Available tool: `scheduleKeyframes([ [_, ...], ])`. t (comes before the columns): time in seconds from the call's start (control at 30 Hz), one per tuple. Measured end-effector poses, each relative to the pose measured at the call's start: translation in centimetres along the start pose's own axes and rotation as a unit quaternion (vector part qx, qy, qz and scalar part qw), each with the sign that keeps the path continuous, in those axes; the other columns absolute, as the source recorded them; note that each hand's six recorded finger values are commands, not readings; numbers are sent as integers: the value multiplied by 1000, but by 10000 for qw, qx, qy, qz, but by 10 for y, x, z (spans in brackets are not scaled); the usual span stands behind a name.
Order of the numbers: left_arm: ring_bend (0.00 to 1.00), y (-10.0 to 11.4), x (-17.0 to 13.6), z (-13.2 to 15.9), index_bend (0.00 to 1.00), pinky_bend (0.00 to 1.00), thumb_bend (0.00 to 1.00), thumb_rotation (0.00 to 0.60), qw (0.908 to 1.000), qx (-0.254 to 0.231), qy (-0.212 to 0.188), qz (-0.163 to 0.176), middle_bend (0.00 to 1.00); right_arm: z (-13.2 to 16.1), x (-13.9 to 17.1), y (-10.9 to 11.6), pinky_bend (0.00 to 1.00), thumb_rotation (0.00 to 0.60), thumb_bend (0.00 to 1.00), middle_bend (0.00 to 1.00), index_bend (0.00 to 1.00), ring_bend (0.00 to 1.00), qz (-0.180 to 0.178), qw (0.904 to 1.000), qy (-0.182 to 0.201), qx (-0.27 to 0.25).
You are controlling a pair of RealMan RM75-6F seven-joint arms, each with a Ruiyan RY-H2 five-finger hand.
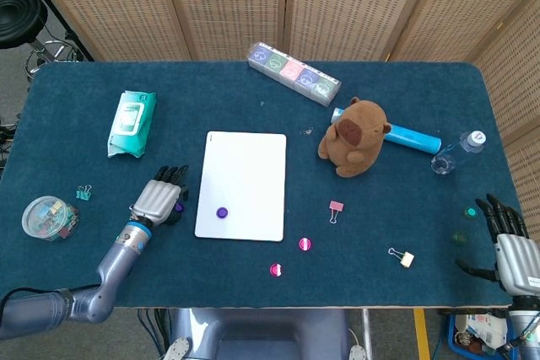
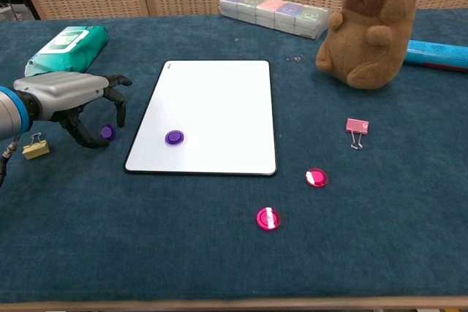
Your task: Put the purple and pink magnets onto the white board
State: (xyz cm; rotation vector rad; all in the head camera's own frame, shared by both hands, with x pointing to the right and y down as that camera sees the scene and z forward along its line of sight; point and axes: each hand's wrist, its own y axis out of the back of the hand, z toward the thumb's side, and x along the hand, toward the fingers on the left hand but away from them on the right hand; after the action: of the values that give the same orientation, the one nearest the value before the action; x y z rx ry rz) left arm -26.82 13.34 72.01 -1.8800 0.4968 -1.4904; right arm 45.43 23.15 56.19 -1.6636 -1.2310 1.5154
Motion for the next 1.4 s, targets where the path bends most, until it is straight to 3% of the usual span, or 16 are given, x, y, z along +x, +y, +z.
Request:
scheduleKeyframes([
  [0.37,0,1,1,1,667,0,422,600,9999,103,-21,80,0,0,0,0,0,600,0,0,0,0,16,10000,5,-32],
  [0.77,0,5,2,-2,707,0,472,600,9998,134,51,105,0,0,-1,-1,0,600,0,0,0,0,32,10000,-1,-33],
  [0.97,0,23,3,5,707,0,481,600,9997,23,-73,216,0,0,-1,-3,0,600,0,0,0,0,60,10000,3,-14],
  [1.13,0,51,8,22,707,0,485,600,9991,-121,-303,266,0,1,-1,-4,0,600,0,0,0,0,73,10000,2,0],
  [1.4,0,69,22,36,707,0,485,600,9993,-260,-282,-37,0,-1,-2,-3,0,600,0,0,0,0,66,10000,-21,-18],
])
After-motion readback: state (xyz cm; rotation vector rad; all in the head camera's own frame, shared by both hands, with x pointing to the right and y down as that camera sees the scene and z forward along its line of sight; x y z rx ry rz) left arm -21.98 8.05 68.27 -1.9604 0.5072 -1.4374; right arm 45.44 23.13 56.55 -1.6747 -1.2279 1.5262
